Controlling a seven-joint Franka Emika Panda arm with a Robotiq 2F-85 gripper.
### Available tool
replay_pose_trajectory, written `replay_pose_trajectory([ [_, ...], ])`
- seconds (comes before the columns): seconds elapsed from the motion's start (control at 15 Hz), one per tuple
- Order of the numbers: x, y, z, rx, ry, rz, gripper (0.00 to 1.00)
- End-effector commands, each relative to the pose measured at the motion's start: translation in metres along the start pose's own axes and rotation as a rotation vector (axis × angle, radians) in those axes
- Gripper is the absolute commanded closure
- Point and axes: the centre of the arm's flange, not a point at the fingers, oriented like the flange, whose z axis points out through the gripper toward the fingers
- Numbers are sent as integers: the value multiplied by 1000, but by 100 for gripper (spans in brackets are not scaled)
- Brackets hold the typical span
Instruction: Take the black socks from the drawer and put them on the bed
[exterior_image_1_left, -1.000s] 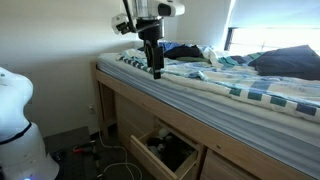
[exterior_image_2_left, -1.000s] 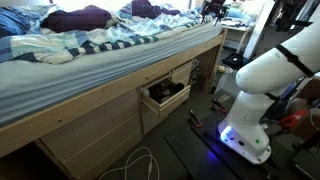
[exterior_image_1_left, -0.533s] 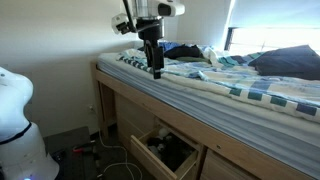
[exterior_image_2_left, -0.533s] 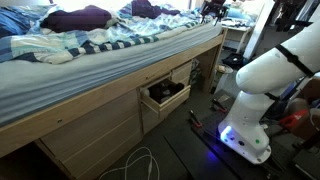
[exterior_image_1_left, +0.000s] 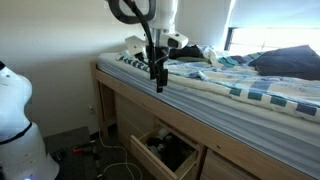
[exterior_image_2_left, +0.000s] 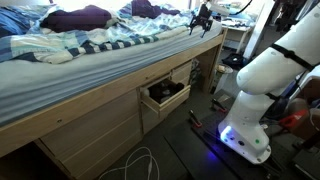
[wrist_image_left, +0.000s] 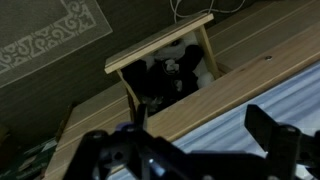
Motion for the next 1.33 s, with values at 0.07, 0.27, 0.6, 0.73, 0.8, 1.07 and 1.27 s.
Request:
replay_pose_trajectory([
  [0.07,19,-24,76,36,-116,-77,0],
  [0.27,16,-27,85,28,-156,-73,0],
  [0.6,18,-26,93,25,-170,-72,0],
  [0.73,15,-30,111,19,-205,-86,0],
  [0.8,10,-34,129,32,-222,-94,0],
  [1.07,-25,-43,182,49,-321,-60,0],
  [1.27,-52,-40,201,1,-345,98,0],
])
